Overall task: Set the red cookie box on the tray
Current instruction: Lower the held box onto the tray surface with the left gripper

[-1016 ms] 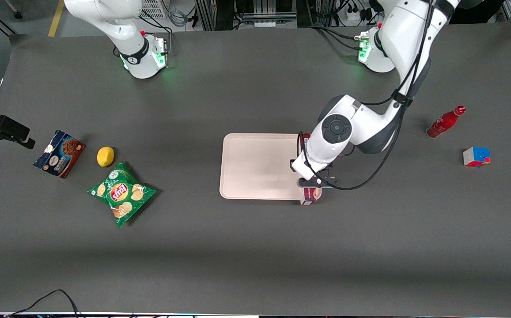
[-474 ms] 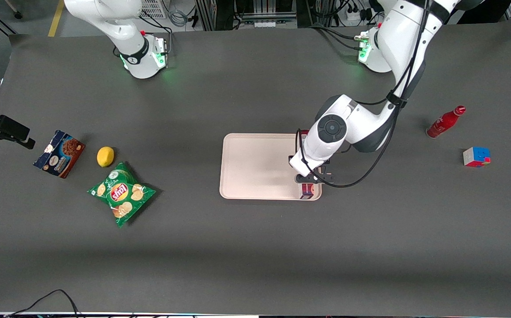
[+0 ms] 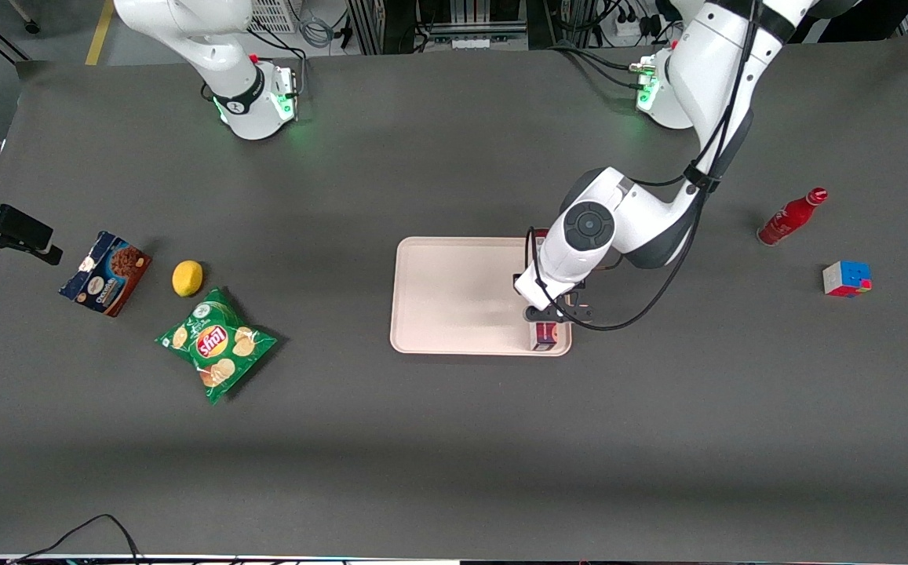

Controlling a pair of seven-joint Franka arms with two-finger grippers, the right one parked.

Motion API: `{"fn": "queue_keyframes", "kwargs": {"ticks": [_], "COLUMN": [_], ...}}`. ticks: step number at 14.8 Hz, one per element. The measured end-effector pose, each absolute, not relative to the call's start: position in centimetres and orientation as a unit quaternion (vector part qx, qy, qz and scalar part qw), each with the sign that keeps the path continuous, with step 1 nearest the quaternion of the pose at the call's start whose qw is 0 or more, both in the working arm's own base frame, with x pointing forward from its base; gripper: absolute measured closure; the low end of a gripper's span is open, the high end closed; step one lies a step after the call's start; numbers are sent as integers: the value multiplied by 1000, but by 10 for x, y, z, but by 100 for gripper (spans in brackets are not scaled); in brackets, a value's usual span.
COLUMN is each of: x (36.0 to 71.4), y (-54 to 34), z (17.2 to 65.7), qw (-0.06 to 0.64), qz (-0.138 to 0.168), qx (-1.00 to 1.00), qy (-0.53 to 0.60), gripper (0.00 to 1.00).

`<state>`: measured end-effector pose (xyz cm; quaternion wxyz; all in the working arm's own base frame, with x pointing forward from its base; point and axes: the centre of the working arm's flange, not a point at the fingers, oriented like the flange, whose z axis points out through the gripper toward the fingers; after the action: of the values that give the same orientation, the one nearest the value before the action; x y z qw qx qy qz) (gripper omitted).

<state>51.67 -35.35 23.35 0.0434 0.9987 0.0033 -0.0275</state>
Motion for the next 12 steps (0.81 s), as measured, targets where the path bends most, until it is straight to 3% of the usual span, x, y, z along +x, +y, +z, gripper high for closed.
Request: {"fn": "queue_keyframes", "kwargs": {"ticks": [9,12], "x": [507,507], "y": [-351,-351], "z": [221,221], "qw": [40,41], "qz": [-20,-20], "qx": [999,999], "qy": [-9,-8], "gripper": [63,58]}}
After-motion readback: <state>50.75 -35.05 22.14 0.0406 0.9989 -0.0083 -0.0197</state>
